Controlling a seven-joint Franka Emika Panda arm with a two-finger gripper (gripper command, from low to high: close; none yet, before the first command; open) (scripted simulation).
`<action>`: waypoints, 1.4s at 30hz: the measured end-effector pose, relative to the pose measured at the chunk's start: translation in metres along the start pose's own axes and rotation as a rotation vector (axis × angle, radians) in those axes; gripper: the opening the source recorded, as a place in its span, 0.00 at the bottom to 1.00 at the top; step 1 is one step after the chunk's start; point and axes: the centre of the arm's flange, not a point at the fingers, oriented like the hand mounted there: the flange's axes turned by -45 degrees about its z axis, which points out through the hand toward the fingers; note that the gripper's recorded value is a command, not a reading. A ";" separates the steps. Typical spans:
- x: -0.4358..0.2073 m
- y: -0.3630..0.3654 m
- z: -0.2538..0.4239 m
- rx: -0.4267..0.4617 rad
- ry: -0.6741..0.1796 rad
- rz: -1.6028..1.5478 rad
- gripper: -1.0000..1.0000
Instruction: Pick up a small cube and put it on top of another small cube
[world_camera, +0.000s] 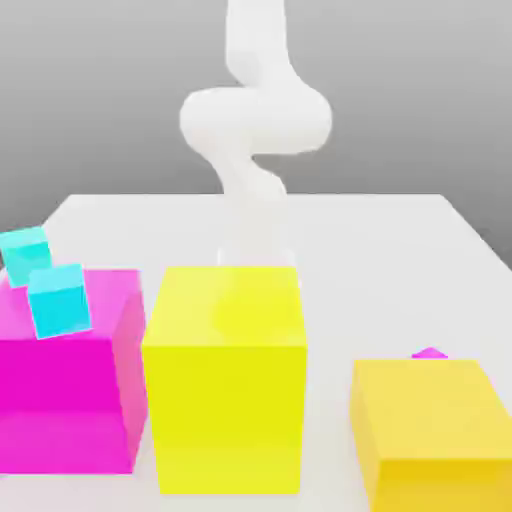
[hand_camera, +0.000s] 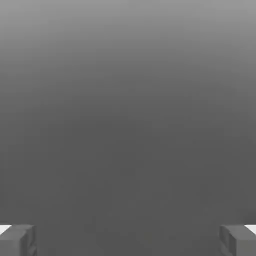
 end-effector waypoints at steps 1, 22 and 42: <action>0.004 -0.006 0.015 0.009 -0.023 0.002 0.50; -0.059 -0.192 0.323 0.073 -0.489 -0.006 0.50; -0.269 -0.296 0.524 -0.015 -0.745 -0.049 0.00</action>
